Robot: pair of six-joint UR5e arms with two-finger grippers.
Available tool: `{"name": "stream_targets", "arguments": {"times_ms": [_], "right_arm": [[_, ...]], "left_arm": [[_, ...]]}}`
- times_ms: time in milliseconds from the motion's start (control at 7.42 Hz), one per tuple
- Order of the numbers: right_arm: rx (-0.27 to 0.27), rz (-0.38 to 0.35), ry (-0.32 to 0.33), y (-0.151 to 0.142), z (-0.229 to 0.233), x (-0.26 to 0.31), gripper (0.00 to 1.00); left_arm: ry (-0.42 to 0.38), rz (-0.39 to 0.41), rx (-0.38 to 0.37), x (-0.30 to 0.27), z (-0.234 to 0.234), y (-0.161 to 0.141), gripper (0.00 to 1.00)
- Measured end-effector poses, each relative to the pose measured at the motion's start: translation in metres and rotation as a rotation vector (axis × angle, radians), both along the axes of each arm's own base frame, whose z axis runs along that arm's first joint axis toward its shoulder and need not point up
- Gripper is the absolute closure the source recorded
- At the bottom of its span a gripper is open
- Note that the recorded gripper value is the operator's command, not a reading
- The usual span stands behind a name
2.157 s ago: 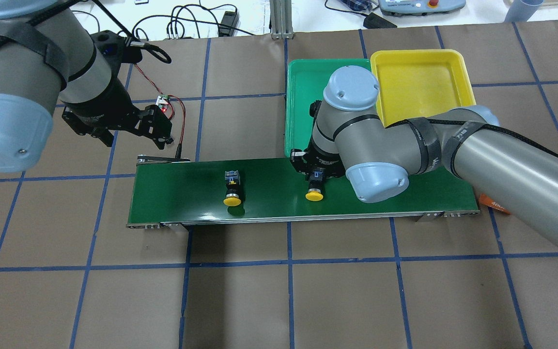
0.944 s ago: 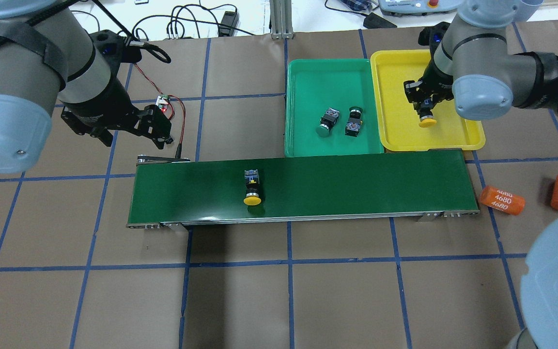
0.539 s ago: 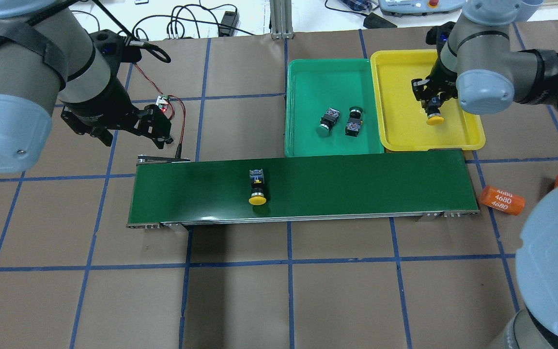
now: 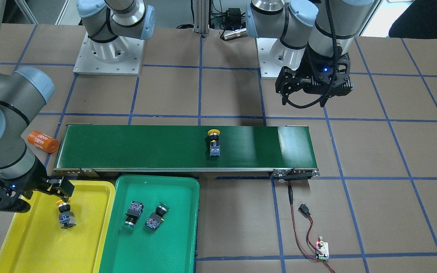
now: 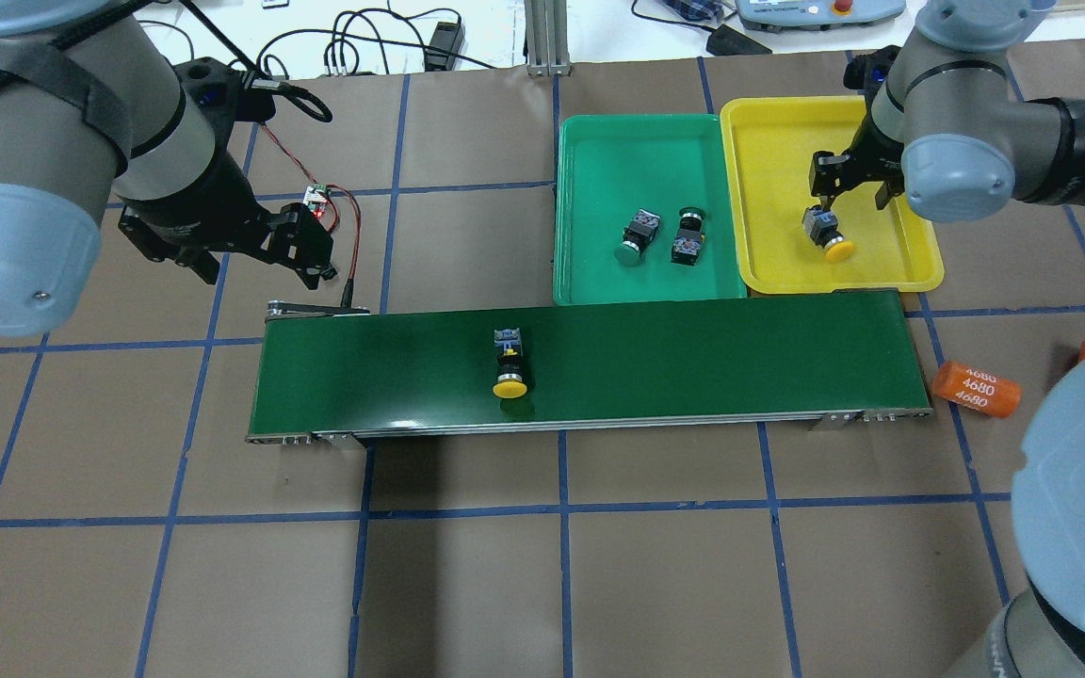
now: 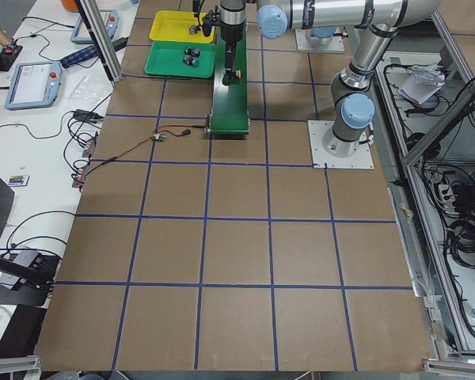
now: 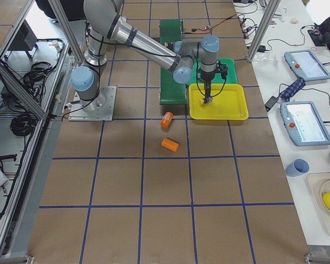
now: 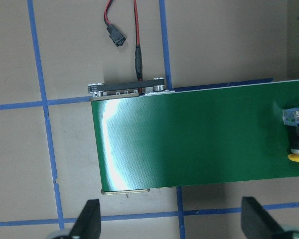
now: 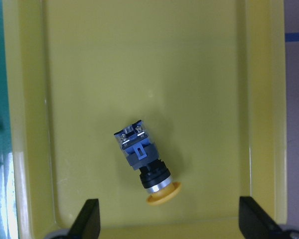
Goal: Sort buttons by color to trays
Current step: 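Carry the yellow button into the yellow tray and open the right gripper, then return the right gripper to the belt and grasp the last yellow button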
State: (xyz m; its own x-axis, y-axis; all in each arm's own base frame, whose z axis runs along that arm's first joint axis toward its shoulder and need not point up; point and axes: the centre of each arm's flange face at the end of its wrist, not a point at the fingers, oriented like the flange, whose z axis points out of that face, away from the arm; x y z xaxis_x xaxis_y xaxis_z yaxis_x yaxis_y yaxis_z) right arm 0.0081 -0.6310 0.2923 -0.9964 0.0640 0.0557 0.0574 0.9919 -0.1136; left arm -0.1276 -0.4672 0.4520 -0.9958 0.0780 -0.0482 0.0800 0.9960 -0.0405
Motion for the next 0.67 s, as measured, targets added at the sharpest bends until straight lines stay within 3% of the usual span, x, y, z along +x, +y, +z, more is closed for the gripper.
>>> {"name": "stream_targets", "arguments": {"times_ms": [404,674], "right_arm": [[0.117,-0.008,-0.031,0.076,0.098,0.019,0.00],[0.156,-0.032,-0.044,0.117,0.136,0.038,0.00]], "left_arm": [[0.001,-0.001,0.000,0.000,0.000,0.000,0.00],[0.003,-0.001,0.001,-0.001,0.000,0.000,0.00]]}}
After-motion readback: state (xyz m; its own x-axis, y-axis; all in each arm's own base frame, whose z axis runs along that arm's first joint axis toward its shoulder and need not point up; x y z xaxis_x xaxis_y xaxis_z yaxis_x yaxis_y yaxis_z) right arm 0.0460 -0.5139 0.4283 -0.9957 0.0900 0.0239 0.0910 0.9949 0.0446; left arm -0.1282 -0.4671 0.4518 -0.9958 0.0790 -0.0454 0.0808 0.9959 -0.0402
